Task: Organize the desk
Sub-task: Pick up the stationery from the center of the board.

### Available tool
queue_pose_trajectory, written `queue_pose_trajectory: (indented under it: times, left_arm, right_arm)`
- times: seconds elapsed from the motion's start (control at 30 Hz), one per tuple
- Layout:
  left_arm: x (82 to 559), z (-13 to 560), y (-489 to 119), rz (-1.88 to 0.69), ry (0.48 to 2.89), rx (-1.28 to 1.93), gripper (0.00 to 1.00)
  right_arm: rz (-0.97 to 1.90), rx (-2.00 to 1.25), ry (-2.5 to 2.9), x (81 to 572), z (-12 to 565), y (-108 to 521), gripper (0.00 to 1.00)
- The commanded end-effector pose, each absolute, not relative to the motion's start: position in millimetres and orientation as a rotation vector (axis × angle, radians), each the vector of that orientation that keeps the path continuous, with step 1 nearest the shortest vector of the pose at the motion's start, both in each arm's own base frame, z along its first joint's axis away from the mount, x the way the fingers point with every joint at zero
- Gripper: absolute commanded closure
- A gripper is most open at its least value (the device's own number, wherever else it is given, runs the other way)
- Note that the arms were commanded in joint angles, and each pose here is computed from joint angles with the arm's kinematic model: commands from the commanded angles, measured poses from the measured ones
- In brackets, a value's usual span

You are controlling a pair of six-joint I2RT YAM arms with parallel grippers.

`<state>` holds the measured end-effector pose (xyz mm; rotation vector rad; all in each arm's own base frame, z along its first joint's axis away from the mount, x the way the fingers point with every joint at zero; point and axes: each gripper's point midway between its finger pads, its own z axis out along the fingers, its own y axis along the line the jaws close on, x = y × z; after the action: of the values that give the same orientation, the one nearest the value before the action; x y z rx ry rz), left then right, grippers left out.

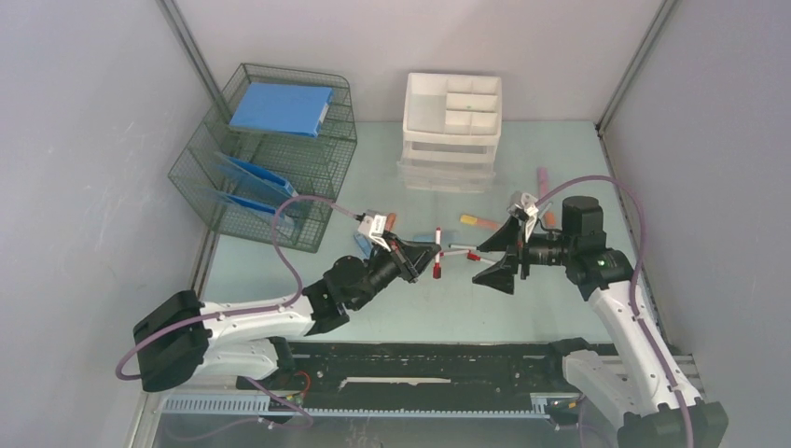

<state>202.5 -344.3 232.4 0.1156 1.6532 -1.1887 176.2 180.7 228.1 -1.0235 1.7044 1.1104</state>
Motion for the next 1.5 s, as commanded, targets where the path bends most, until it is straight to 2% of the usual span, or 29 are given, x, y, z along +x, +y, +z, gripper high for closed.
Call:
queue_pose_trajectory:
  times: [0.0, 0.23, 0.5, 0.73, 0.8, 1.1, 1.23, 1.27, 1.3, 1.4, 1.47]
  left_arm:
    - [199, 301, -339, -1.406, 1.376, -0.043, 1.00]
    - [189, 319, -355, -1.420, 1.317, -0.072, 1.00]
    - [188, 312, -366, -1.417, 1.300, -0.156, 1.00]
    - [191, 315, -371, -1.437, 1.268, -0.187, 1.00]
    - [191, 315, -371, -1.437, 1.266, -0.186, 1.00]
    - [191, 306, -378, -1.457, 1.282, -0.189, 1.00]
    - [190, 308, -380, -1.460, 1.274, -0.177, 0.99]
    - [189, 309, -379, -1.457, 1.270, -0.172, 0.93]
    - [189, 311, -378, -1.454, 1.265, -0.165, 0.83]
    - [188, 315, -371, -1.430, 1.250, -0.139, 0.49]
    - [188, 315, -363, -1.404, 1.254, -0.123, 0.34]
  right_arm:
    - [1.274, -0.939, 1.690, 174, 250, 200, 0.01]
    - [1.284, -0.842, 1.691, 178, 266, 212, 0.02]
    - [1.280, -0.816, 1.716, 179, 265, 218, 0.09]
    - [1.299, -0.832, 1.735, 179, 259, 225, 0.23]
    - [1.297, -0.835, 1.745, 181, 256, 226, 0.29]
    - [1.287, -0.890, 1.775, 184, 253, 234, 0.67]
    - [1.279, -0.907, 1.783, 188, 254, 234, 0.93]
    - [1.273, -0.915, 1.784, 189, 254, 234, 0.97]
    - [1.266, -0.928, 1.783, 190, 254, 234, 1.00]
    - [1.201, -1.015, 1.773, 192, 250, 229, 1.00]
    - [1.097, -1.084, 1.764, 199, 246, 223, 1.00]
